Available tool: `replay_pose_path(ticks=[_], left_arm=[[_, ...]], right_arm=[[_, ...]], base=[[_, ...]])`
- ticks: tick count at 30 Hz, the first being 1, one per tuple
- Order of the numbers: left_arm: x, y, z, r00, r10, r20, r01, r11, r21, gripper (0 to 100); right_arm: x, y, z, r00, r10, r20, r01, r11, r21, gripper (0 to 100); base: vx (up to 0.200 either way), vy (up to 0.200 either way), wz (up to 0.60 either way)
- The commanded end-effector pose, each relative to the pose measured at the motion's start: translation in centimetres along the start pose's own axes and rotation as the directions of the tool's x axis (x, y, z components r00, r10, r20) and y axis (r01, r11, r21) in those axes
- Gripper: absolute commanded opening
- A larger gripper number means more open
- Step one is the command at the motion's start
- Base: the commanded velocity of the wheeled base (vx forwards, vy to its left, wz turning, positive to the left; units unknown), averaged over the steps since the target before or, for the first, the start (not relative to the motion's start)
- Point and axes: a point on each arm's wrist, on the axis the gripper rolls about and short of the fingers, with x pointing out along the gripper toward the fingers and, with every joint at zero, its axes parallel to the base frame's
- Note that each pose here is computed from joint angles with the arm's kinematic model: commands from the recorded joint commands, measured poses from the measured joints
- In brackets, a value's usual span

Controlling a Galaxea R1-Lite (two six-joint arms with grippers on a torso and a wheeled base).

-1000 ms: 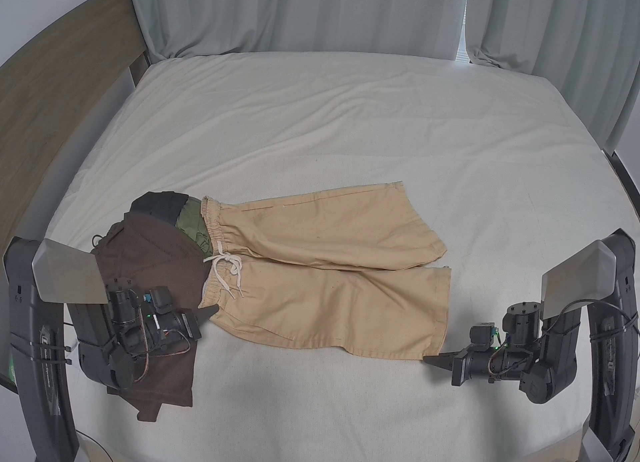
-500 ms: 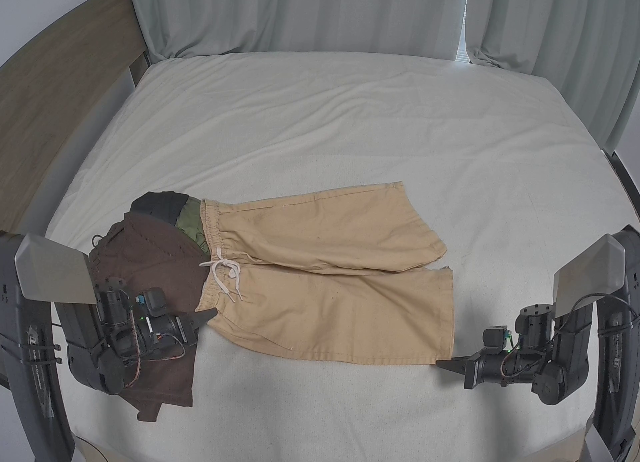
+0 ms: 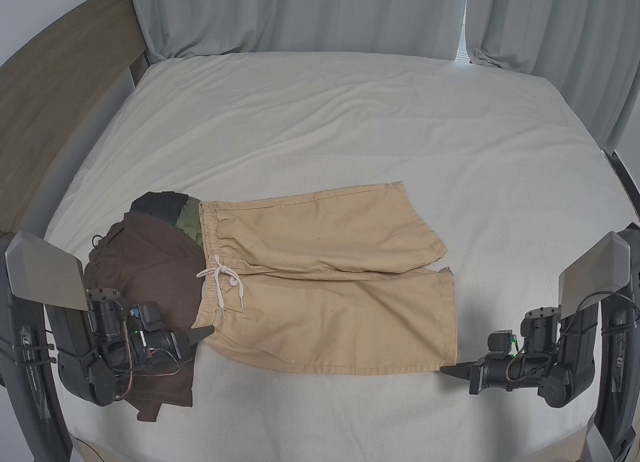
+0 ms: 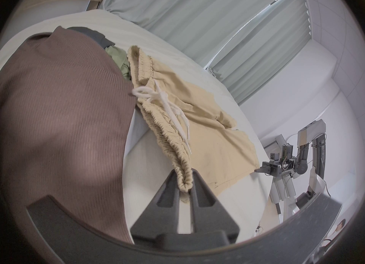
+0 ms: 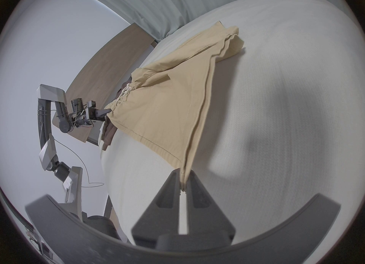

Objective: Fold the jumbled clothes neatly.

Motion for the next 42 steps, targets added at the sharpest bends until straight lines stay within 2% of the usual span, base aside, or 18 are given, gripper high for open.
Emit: replay_pose_path(ticks=[1,15,23,28,29,42], left_arm=[[-1.4,-1.0,-0.5,1.000,-0.008,-0.025,0.007,1.000,-0.008,0],[-4.2,-3.2,-2.5,0.993,-0.003,-0.117,0.002,1.000,-0.008,0],[-4.6,-3.0,-3.5,0.987,0.004,-0.159,-0.009,1.000,-0.028,0],[-4.5,-2.8,-3.8,0.985,0.005,-0.172,-0.010,1.000,-0.027,0],[-4.4,-2.7,-3.9,0.985,0.001,-0.175,-0.006,1.000,-0.027,0],[-4.2,-2.7,-3.7,0.986,-0.003,-0.168,-0.001,1.000,-0.023,0]], right_arm=[[-1.0,0.7,0.0,1.000,-0.001,-0.002,0.001,1.000,0.003,0],[-3.2,1.6,-1.0,0.999,-0.001,-0.042,0.003,0.999,0.041,0],[-2.9,1.2,-1.7,0.997,-0.003,-0.071,0.008,0.998,0.062,0],[-2.7,1.0,-2.0,0.997,-0.006,-0.083,0.010,0.999,0.048,0],[-2.6,0.8,-2.1,0.996,-0.008,-0.087,0.012,0.999,0.049,100],[-1.3,0.0,-2.0,0.997,-0.007,-0.079,0.010,0.999,0.037,100]], base=[[0.000,0.000,0.00],[0.000,0.000,0.00],[0.000,0.000,0.00],[0.000,0.000,0.00],[0.000,0.000,0.00],[0.000,0.000,0.00]])
